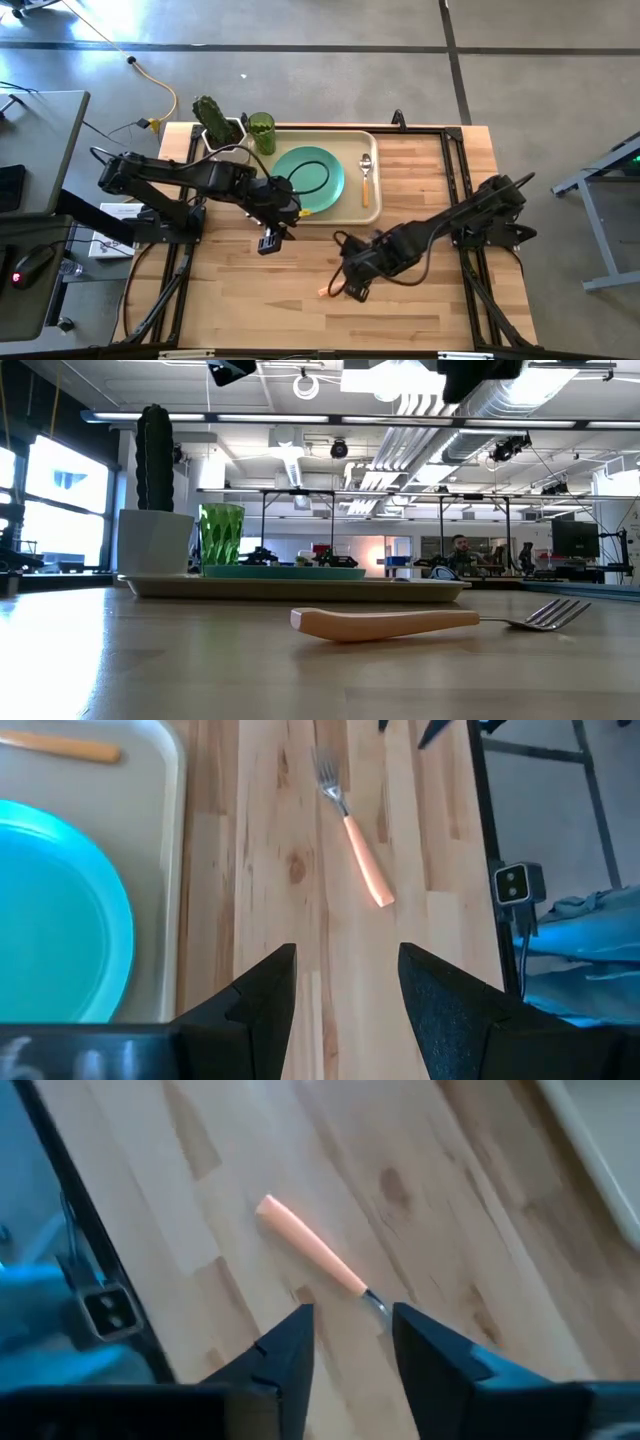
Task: Pick and place plate/cup/fork/spoon on tray
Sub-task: Put the light pink fork on the white serving tray
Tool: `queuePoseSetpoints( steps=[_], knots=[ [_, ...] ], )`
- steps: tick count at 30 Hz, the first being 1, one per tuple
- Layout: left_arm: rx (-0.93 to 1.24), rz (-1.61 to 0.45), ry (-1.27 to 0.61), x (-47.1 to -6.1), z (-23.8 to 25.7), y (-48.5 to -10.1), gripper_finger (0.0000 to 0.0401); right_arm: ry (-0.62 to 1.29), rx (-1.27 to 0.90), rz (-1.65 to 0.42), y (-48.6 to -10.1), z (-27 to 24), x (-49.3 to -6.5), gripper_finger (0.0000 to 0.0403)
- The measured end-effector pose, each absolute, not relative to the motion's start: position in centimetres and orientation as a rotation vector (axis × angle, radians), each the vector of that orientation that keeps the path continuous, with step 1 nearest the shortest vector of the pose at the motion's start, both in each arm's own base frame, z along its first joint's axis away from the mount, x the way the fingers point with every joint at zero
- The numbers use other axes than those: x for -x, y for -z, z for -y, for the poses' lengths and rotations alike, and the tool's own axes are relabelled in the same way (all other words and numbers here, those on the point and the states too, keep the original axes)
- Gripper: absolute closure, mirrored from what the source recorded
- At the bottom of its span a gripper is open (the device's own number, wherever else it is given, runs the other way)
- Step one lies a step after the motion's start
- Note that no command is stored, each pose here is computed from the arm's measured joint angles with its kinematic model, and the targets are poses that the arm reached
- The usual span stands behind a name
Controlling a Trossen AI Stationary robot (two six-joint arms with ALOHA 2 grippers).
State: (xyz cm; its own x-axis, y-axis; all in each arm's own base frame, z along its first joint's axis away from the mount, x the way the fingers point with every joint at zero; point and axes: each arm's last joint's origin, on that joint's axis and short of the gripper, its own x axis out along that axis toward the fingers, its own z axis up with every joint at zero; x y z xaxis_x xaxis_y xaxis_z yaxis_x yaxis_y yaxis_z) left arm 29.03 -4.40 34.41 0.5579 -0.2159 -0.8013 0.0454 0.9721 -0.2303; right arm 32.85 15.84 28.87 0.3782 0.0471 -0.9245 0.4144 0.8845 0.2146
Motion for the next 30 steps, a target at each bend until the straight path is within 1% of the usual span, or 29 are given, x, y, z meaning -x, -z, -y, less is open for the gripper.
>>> queuePoseSetpoints(
  steps=[4,8,12,21,30],
  knots=[
    [0.192,-0.957,0.154,-28.9,4.4,-34.6,0.0235,0.133,-0.273,-1.218,-26.8,-16.5,-33.9,0.0258],
    [0.199,-0.957,0.150,-28.9,4.4,-34.6,0.0235,0.003,-0.116,-1.265,-24.8,-17.4,-34.7,0.0257],
    [0.214,-0.958,0.143,-28.9,4.4,-34.6,0.0235,-0.068,-0.009,-1.307,-22.9,-17.9,-35.3,0.0258],
    [0.214,-0.959,0.142,-28.9,4.4,-34.6,0.0235,-0.149,0.072,-1.319,-20.0,-18.3,-36.9,0.0258],
    [0.213,-0.960,0.142,-28.9,4.4,-34.6,0.0235,-0.144,0.109,-1.376,-16.9,-18.4,-37.7,0.0258]
  ],
)
